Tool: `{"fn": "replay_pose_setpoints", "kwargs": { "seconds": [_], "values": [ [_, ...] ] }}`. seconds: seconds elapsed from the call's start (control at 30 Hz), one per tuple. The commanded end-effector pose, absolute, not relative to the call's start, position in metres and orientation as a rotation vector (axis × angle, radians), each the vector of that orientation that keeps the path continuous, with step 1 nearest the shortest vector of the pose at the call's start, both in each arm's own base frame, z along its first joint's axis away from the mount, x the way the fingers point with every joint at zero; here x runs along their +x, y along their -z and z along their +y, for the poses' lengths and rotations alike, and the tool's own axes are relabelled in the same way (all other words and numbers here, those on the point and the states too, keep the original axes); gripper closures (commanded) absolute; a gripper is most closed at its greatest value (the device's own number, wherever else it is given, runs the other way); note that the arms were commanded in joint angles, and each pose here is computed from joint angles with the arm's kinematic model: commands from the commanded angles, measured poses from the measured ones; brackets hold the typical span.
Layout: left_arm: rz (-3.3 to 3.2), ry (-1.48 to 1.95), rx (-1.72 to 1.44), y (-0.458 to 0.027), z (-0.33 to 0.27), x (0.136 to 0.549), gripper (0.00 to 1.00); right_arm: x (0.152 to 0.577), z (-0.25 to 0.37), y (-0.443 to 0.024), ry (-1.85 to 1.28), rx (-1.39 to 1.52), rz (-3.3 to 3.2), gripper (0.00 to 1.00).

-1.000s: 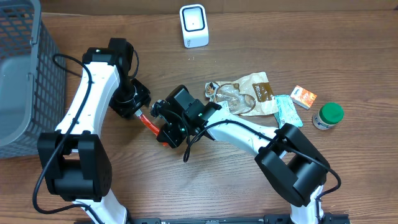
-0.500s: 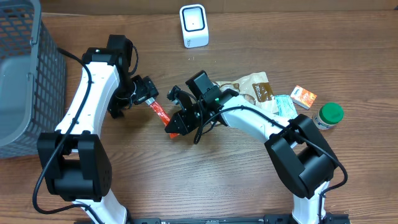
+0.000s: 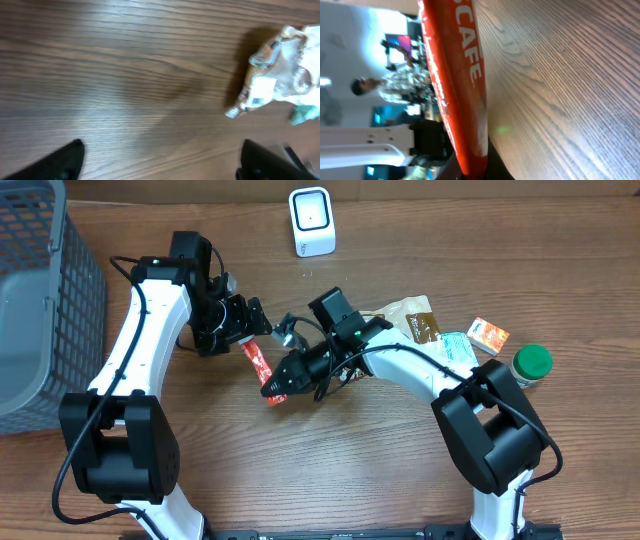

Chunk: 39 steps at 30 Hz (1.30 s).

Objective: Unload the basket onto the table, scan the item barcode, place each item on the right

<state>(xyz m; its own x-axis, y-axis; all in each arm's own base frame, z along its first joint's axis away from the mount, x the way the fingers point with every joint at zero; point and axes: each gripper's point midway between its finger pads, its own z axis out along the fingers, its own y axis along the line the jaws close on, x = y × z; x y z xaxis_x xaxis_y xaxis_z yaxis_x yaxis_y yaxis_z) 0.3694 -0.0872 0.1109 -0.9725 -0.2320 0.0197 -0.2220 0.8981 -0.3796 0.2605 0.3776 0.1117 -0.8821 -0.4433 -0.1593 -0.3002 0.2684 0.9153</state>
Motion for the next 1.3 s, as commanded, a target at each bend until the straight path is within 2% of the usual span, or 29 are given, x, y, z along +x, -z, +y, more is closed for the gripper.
{"fn": "replay_pose_setpoints", "kwargs": {
  "seconds": [0.0, 0.23, 0.33, 0.47, 0.57, 0.77, 1.13, 1.27],
  "values": [
    [2.993, 0.802, -0.199, -0.12, -0.109, 0.371, 0.2, 0.271, 0.369, -0.124, 1.704, 0.535, -2.352, 0.96],
    [2.895, 0.982, -0.117, -0.133, -0.128, 0.381, 0.22, 0.275, 0.37, -0.128, 1.723, 0.5, -2.338, 0.96],
    [2.887, 1.005, -0.113, -0.135, -0.13, 0.381, 0.29, 0.277, 0.372, -0.134, 1.762, 0.52, -2.316, 0.96],
    [2.892, 0.972, -0.115, -0.133, -0.127, 0.382, 0.31, 0.283, 0.374, -0.133, 1.768, 0.535, -2.35, 0.96],
    [2.9, 0.889, -0.12, -0.128, -0.119, 0.386, 0.36, 0.294, 0.371, -0.117, 1.694, 0.504, -2.483, 0.96],
    [2.911, 0.837, -0.142, -0.125, -0.114, 0.387, 0.25, 0.307, 0.368, -0.095, 1.597, 0.724, -2.697, 0.96],
    [2.905, 0.776, -0.157, -0.122, -0.108, 0.392, 0.28, 0.305, 0.375, -0.101, 1.644, 0.757, -2.667, 0.96],
    [2.888, 0.777, -0.16, -0.123, -0.109, 0.396, 0.28, 0.301, 0.377, -0.1, 1.655, 0.891, -2.661, 0.96]
  ]
}}
